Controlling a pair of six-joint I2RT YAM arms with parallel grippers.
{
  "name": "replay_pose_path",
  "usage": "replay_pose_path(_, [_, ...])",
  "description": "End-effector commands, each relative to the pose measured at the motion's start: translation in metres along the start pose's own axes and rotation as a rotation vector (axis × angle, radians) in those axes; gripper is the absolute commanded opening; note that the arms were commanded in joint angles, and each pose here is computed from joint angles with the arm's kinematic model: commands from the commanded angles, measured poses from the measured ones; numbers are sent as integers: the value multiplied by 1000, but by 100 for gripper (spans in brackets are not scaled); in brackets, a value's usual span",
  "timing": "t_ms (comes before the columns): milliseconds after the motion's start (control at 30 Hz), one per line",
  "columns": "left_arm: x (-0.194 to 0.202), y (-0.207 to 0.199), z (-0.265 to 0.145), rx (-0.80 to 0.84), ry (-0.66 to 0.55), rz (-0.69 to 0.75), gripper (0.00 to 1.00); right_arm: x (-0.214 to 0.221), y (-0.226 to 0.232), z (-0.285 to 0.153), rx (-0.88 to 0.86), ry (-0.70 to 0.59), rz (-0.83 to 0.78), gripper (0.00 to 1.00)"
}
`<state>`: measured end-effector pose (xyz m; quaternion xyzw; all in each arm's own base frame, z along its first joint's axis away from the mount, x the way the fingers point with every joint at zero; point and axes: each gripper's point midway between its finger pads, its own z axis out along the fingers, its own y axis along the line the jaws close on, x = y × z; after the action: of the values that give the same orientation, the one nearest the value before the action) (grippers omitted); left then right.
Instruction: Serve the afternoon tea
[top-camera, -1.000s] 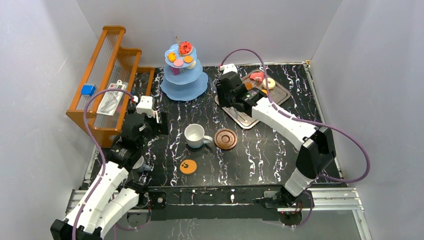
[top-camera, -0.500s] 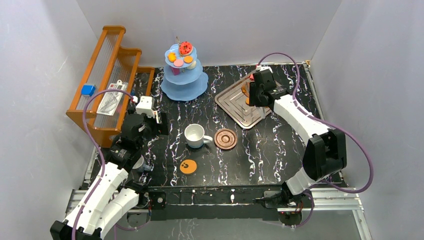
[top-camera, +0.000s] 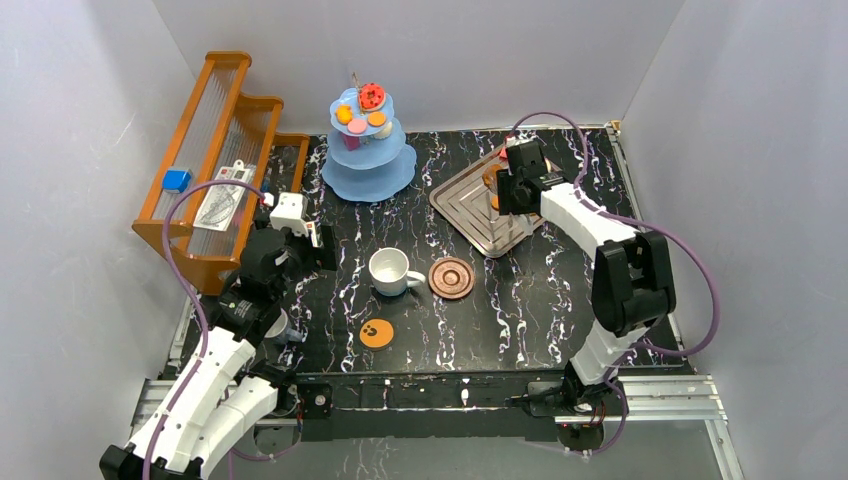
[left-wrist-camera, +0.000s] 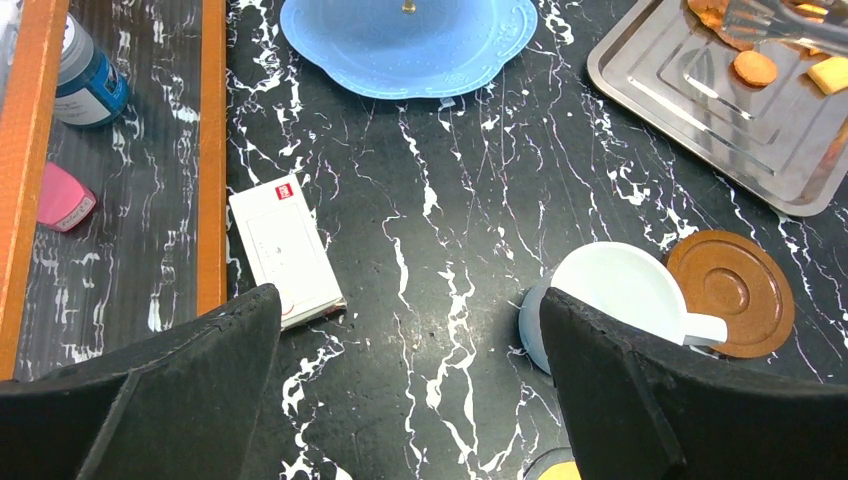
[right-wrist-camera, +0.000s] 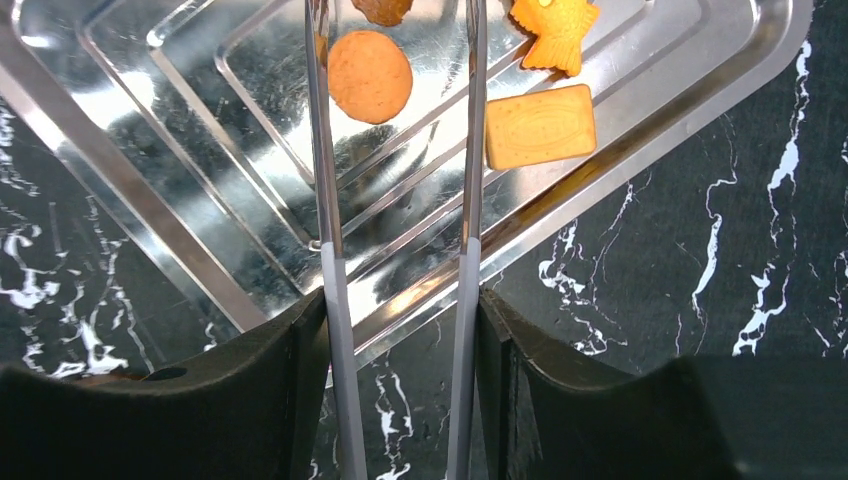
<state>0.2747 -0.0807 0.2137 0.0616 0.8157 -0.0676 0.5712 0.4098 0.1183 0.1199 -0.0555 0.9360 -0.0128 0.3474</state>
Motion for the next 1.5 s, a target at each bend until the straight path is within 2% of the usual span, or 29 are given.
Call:
replay_pose_path(0, [-20, -1, -7, 6, -59, -9, 98, -42, -1, 3, -25, -121, -30, 59])
replay_pose_path(467, [-19, 0, -6, 0, -54, -6, 98, -32, 4, 25, -70, -73, -102, 58])
replay_pose_path(600, [-20, 0, -7, -3, -57, -7, 98, -30, 5, 26, -79, -63, -109, 55])
replay_pose_path(800, [-20, 0, -7, -4, -58, -5, 98, -32, 2, 19, -72, -75, -113, 46])
replay_pose_path(1100, [-22, 0, -9, 2, -66, -7, 98, -34, 3, 1, -69, -101, -101, 41])
replay_pose_path(1467, [-22, -2, -8, 11, -65, -8, 98, -54, 23, -30, -93, -173, -121, 41])
